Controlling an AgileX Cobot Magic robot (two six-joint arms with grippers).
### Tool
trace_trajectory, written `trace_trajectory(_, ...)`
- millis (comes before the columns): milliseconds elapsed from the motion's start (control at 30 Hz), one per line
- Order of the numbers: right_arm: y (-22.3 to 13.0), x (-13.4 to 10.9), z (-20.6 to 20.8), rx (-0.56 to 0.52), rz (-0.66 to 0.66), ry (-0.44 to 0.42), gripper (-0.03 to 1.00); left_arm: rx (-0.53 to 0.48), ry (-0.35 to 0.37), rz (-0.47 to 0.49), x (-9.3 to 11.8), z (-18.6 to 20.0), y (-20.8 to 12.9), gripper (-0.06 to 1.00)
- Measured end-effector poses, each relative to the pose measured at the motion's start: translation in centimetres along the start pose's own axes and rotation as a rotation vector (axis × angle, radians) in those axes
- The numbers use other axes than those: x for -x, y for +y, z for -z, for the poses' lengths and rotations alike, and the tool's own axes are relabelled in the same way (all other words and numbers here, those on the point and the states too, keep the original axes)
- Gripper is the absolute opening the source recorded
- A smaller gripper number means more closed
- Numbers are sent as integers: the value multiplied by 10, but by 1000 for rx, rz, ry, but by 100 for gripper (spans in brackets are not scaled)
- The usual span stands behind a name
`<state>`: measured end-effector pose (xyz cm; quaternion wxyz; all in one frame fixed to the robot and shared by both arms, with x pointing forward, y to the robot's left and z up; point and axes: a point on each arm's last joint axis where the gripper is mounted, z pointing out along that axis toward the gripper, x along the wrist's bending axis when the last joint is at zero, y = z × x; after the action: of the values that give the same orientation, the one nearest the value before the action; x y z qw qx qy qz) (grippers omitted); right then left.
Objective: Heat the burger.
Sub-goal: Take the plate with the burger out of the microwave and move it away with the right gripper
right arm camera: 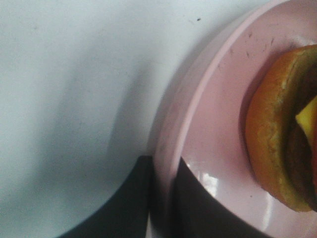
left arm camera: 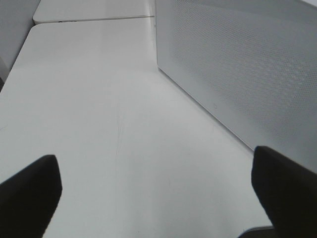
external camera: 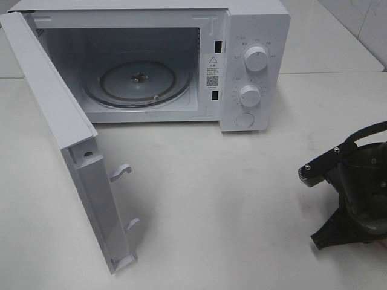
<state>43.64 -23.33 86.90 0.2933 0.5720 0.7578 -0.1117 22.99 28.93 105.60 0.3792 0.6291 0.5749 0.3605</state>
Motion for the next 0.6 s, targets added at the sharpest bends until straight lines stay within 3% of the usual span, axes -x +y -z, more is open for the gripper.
trace_trajectory(167,-1,1,-1,-12,-2,-21,23,0,0,0,0,0,0,97)
trace_trajectory(200,-1,3,1,-13,-11,-24,30,0,0,0,0,0,0,97)
trace_trajectory(233,-1,3,1,-13,-11,-24,30,0,0,0,0,0,0,97)
trace_trajectory(367,1,11,14,22,-39,5,47,0,0,0,0,0,0,97)
trace_trajectory(600,0,28,44,95,-75,91,53,0,0,0,0,0,0,97)
